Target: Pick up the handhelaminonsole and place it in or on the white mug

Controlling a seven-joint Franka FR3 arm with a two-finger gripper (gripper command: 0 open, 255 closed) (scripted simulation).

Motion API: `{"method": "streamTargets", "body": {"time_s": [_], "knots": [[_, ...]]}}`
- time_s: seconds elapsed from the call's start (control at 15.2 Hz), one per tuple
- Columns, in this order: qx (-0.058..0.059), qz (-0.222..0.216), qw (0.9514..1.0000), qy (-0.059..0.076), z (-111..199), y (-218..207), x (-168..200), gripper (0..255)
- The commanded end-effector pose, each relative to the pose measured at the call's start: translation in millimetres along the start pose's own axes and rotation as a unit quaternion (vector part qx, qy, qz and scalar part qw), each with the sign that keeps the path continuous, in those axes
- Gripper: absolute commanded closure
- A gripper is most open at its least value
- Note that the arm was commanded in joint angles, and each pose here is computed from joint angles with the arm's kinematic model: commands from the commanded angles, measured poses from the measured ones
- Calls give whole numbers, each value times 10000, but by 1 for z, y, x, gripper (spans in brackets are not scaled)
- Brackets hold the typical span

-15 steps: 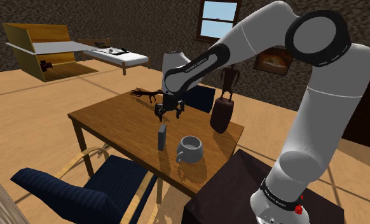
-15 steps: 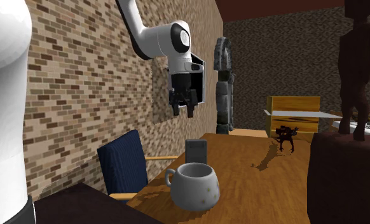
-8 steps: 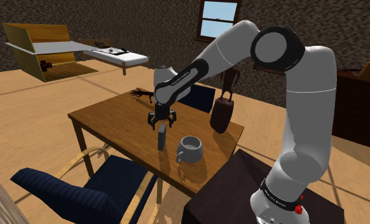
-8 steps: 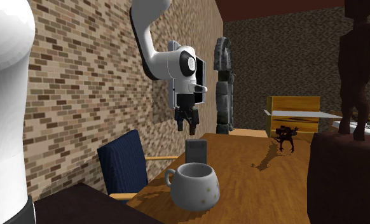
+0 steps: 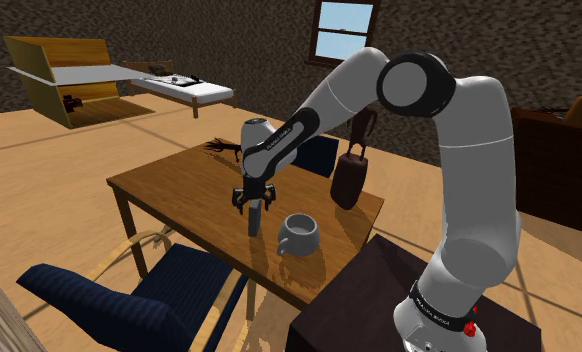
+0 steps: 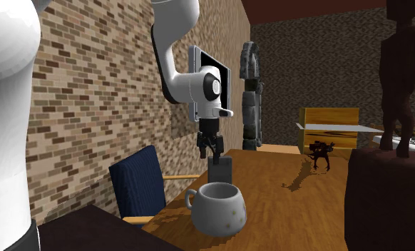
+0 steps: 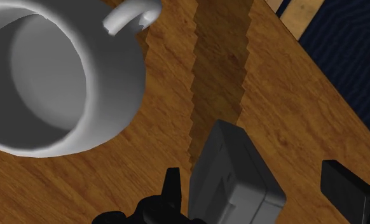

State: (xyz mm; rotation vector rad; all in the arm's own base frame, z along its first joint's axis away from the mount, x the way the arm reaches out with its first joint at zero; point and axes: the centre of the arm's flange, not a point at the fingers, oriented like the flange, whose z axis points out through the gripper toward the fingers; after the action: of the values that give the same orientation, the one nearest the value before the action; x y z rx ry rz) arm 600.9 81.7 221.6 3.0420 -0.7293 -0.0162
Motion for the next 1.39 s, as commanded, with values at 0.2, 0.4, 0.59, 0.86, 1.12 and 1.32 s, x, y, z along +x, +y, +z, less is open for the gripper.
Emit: {"method": "streamTargets", "body": {"time_s": [0.2,0.4,0.59,0.86,1.12,1.32], "knots": [[2,1,10000,2,3,0,1,0],[2,1,10000,2,3,0,1,0],[2,1,10000,2,3,0,1,255],[2,1,10000,2,3,0,1,255],[2,1,10000,2,-2,0,0,255],[2,1,10000,2,-18,1,0,255]]}}
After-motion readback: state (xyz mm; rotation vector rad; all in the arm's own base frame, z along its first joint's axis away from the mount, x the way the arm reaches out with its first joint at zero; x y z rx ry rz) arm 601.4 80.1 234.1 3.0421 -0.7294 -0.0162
